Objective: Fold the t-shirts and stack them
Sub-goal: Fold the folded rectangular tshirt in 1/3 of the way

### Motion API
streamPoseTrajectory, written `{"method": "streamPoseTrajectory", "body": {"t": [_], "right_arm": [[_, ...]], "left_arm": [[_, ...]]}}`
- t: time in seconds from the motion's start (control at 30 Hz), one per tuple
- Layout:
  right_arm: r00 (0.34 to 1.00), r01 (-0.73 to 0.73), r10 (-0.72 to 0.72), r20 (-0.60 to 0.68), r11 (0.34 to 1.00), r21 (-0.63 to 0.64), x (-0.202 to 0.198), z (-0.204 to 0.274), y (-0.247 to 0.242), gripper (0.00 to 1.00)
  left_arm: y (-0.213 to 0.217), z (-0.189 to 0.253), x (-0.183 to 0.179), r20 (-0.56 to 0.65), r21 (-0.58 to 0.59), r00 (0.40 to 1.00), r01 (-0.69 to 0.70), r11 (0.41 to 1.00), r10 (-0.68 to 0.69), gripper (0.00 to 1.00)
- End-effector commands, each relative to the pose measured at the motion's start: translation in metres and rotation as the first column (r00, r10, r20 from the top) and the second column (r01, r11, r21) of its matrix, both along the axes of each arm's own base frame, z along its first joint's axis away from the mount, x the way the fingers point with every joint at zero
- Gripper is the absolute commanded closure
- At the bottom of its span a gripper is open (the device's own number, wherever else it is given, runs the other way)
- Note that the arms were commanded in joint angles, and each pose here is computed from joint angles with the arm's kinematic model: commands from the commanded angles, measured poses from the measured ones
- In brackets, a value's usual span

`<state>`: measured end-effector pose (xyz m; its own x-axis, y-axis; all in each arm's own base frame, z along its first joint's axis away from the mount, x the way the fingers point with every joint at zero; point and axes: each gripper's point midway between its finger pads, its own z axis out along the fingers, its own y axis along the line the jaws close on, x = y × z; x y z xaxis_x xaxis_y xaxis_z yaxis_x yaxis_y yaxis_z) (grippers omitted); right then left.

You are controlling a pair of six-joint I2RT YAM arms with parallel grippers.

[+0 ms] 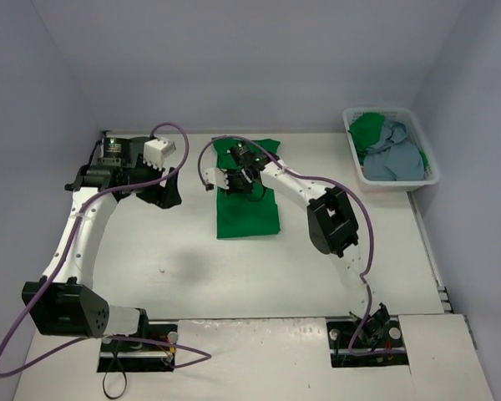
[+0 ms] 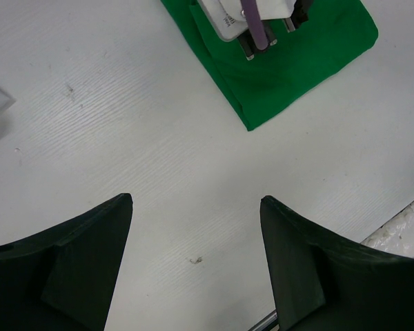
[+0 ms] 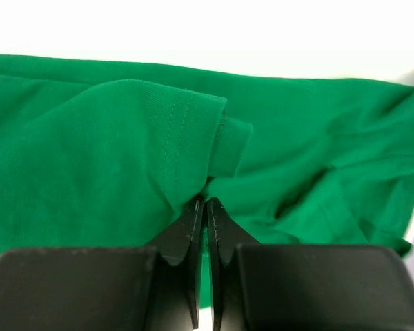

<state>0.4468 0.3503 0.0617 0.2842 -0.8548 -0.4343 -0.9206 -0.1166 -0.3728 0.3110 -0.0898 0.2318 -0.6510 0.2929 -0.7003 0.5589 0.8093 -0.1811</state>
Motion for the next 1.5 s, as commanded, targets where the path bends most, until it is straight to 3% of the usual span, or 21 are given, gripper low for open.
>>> {"method": "streamPoseTrajectory", "body": {"t": [0.0, 0.13, 0.2, 0.23, 0.33, 0.43, 0.5, 0.63, 0.83, 0.97, 1.47], "right_arm": [[0.999, 0.016, -0.017, 0.034, 1.000, 0.017, 0.015, 0.005, 0.003, 1.00], [0.999, 0.052, -0.052, 0.002, 0.998, 0.022, 0.021, -0.014, 0.000, 1.00], [0.995, 0.097, -0.097, 0.006, 0.995, 0.008, 0.027, -0.027, -0.003, 0.89], [0.994, 0.110, -0.110, 0.019, 0.994, 0.007, 0.030, -0.031, -0.004, 0.73], [0.982, 0.172, -0.174, 0.069, 0.985, 0.031, 0.040, -0.023, -0.007, 0.56], [0.954, 0.244, -0.260, 0.146, 0.962, 0.120, 0.051, 0.015, -0.008, 0.49], [0.926, 0.317, -0.343, 0.160, 0.933, 0.171, 0.054, 0.027, -0.014, 0.47], [0.858, 0.383, -0.468, 0.211, 0.857, 0.345, 0.061, 0.096, -0.019, 0.46], [0.786, 0.443, -0.570, 0.239, 0.789, 0.426, 0.042, 0.168, -0.048, 0.41], [0.750, 0.487, -0.614, 0.244, 0.763, 0.424, 0.026, 0.184, -0.073, 0.36], [0.835, 0.533, -0.549, 0.026, 0.821, 0.206, -0.083, 0.089, -0.112, 0.28]], "left_arm": [[-0.003, 0.018, 0.008, 0.069, -0.028, 0.998, 0.008, 1.000, -0.006, 0.31], [-0.002, 0.016, 0.007, 0.066, -0.041, 0.998, 0.001, 0.999, 0.001, 0.31], [-0.002, 0.016, 0.007, 0.064, -0.041, 0.998, 0.000, 0.999, 0.002, 0.31], [-0.002, 0.016, 0.007, 0.063, -0.043, 0.998, -0.001, 0.999, 0.004, 0.31], [-0.002, 0.018, 0.007, 0.069, -0.046, 0.998, -0.002, 0.999, 0.006, 0.31], [-0.002, 0.019, 0.005, 0.074, -0.053, 0.997, -0.004, 0.999, 0.008, 0.31], [-0.002, 0.018, 0.003, 0.074, -0.056, 0.997, -0.004, 0.998, 0.009, 0.31], [0.002, 0.019, 0.003, 0.084, -0.046, 0.996, -0.013, 0.999, 0.017, 0.31], [0.001, 0.029, 0.000, 0.097, -0.044, 0.995, -0.008, 0.999, 0.012, 0.31], [0.006, 0.031, -0.003, 0.105, -0.014, 0.994, -0.017, 1.000, 0.018, 0.31], [0.022, 0.006, -0.026, 0.042, 0.082, 0.999, 0.022, 0.996, -0.026, 0.30]]}}
